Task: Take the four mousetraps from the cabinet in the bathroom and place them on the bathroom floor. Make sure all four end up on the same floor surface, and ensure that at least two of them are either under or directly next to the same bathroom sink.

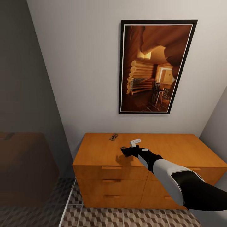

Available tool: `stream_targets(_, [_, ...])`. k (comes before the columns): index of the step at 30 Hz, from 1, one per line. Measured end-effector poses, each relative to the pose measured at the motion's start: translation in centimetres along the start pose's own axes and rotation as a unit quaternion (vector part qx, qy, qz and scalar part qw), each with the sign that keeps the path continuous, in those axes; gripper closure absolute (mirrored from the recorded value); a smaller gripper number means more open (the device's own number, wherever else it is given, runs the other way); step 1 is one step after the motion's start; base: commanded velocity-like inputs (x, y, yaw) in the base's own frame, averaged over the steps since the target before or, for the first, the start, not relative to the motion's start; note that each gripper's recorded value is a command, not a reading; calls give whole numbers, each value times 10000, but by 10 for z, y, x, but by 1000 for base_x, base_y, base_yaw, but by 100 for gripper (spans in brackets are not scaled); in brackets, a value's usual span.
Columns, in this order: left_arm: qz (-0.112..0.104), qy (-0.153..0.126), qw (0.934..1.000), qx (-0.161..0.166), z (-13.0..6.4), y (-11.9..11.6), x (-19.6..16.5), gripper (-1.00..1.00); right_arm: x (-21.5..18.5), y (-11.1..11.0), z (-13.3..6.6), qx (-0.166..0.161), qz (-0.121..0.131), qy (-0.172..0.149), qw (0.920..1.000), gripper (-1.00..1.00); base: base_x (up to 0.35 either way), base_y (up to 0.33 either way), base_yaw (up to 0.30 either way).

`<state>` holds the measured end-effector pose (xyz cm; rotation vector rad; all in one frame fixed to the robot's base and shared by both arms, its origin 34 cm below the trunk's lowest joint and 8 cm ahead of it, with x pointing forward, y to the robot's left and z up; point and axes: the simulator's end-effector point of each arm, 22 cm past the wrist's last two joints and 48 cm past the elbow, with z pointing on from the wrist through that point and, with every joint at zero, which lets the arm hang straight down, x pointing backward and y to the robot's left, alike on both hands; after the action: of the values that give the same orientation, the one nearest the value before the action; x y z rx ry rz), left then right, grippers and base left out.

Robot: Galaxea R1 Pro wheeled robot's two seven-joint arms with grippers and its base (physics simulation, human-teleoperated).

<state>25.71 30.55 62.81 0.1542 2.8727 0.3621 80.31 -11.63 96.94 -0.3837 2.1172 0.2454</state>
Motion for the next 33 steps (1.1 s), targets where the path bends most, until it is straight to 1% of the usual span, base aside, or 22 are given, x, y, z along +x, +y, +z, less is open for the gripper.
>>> stream_targets(33, [48, 202, 9998, 37, 1, -4, 16, -100, 26, -1, 14, -30, 74, 196, 9998, -100, 0, 0, 0])
